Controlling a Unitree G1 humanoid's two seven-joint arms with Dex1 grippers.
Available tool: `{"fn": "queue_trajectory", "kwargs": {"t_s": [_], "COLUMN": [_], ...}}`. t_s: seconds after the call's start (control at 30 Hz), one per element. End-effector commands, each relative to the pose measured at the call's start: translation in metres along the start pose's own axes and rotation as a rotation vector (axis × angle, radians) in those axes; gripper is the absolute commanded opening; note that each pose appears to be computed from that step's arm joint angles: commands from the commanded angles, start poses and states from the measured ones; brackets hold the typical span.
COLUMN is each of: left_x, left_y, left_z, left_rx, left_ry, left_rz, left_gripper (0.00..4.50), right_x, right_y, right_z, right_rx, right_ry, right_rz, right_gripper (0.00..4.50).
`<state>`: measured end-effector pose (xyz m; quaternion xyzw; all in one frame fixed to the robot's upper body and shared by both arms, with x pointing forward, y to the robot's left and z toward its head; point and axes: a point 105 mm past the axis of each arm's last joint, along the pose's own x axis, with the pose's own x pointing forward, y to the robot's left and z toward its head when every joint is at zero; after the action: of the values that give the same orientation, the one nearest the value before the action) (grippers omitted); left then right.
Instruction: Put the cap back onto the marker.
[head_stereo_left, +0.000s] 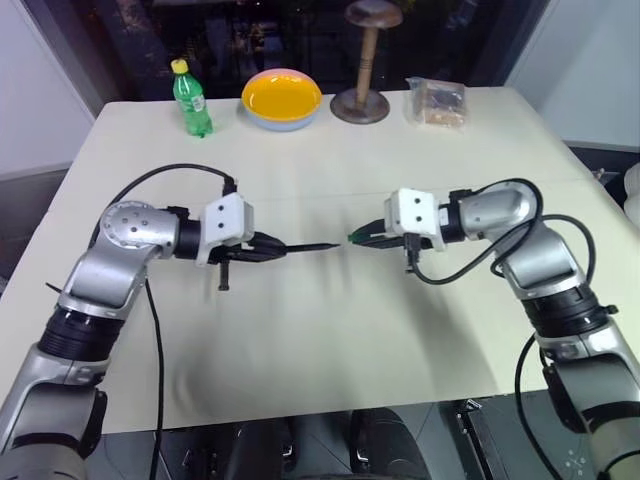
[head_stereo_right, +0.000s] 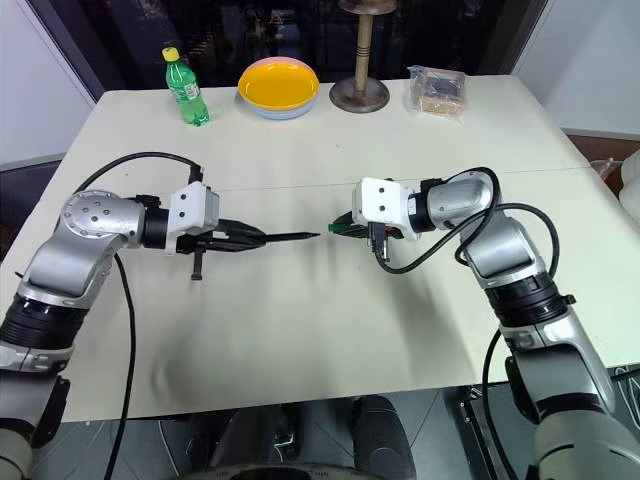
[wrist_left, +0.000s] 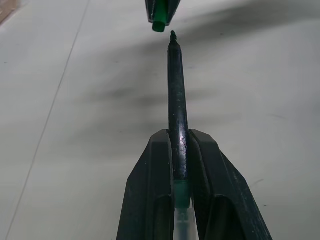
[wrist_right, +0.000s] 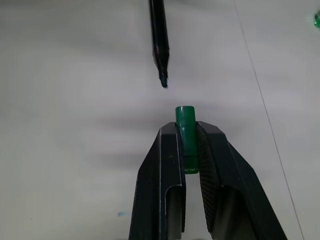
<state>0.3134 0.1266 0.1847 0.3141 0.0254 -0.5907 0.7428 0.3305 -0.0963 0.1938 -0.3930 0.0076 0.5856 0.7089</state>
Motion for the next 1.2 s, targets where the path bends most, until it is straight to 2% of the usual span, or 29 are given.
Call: {"fn": "queue_trajectory", "kwargs": {"t_s": [0.03, 1.2], "left_x": [-0.003, 0.002], "left_y": [0.004, 0.002], "left_z": [0.009, 0.014], "left_rx": [0.033, 0.032], "left_ry": [-0.021, -0.043], "left_rz": [0.026, 0.025], "left_gripper": [0.00, 0.00], "right_x": [-0.006, 0.002], "right_y": [-0.004, 0.008], "right_z": [0.017, 0.024], "right_rx": [-0.042, -0.030], "right_ry": [-0.043, -0.061], "right_rz": [-0.022, 0.022], "right_gripper": [0.02, 0.02]}}
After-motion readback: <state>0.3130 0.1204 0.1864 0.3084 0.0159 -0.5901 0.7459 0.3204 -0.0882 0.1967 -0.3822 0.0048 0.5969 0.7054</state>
